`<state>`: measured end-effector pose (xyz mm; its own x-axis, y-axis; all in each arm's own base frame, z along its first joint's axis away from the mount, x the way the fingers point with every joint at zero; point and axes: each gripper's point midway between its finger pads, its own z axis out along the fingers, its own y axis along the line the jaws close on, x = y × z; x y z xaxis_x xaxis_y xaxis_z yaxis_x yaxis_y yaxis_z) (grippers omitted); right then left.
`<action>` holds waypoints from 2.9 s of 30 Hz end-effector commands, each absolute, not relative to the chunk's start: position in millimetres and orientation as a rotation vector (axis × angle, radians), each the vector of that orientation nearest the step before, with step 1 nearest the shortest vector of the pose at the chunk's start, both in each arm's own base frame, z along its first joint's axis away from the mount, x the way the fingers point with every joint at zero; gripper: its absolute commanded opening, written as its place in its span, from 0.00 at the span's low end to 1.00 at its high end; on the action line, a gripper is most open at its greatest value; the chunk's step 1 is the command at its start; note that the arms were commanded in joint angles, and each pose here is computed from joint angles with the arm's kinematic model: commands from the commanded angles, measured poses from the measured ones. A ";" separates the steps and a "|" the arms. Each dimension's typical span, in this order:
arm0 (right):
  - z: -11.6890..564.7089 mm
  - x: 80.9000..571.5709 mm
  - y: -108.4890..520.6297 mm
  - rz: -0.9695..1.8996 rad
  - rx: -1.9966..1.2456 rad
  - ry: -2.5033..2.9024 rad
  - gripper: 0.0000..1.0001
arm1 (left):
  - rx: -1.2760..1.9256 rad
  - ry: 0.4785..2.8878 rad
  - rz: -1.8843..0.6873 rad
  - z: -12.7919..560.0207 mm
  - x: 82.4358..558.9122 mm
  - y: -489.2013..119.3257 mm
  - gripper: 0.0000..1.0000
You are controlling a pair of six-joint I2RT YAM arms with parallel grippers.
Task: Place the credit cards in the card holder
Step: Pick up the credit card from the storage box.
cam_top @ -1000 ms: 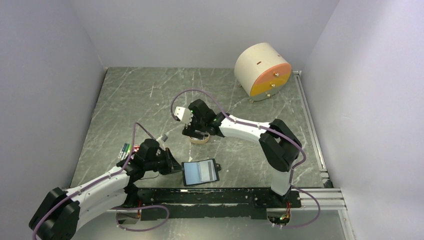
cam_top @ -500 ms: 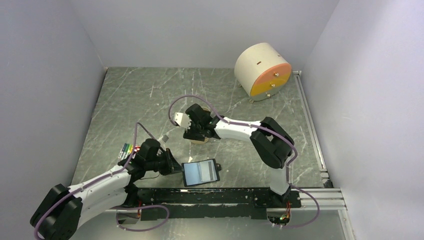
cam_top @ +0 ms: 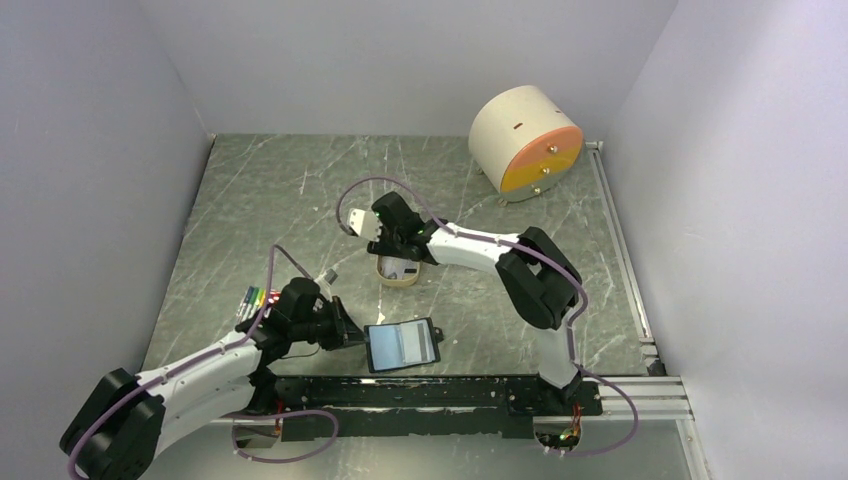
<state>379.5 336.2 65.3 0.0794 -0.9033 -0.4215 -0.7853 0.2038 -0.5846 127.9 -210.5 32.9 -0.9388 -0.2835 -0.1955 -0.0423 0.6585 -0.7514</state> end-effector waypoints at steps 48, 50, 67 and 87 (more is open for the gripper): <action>112.0 418.8 334.6 -0.130 -1.502 1.725 0.34 | -0.251 2.558 -1.204 37.9 123.8 -212.4 0.09; 112.4 418.9 334.8 -0.133 -1.507 1.726 0.33 | -0.248 2.559 -1.206 38.0 124.0 -213.1 0.09; 129.7 413.7 338.1 -0.095 -1.533 1.715 0.21 | -0.252 2.566 -1.213 35.6 122.5 -213.4 0.09; 145.0 391.1 345.6 0.061 -1.571 1.727 0.00 | -0.256 2.556 -1.216 37.6 122.5 -212.8 0.09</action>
<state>390.3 342.7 111.4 0.0683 -0.8535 -0.5166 -0.8669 0.2055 -0.4541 122.6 -208.0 30.1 -0.9375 -0.2964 -0.1823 -0.0566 0.6469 -0.7605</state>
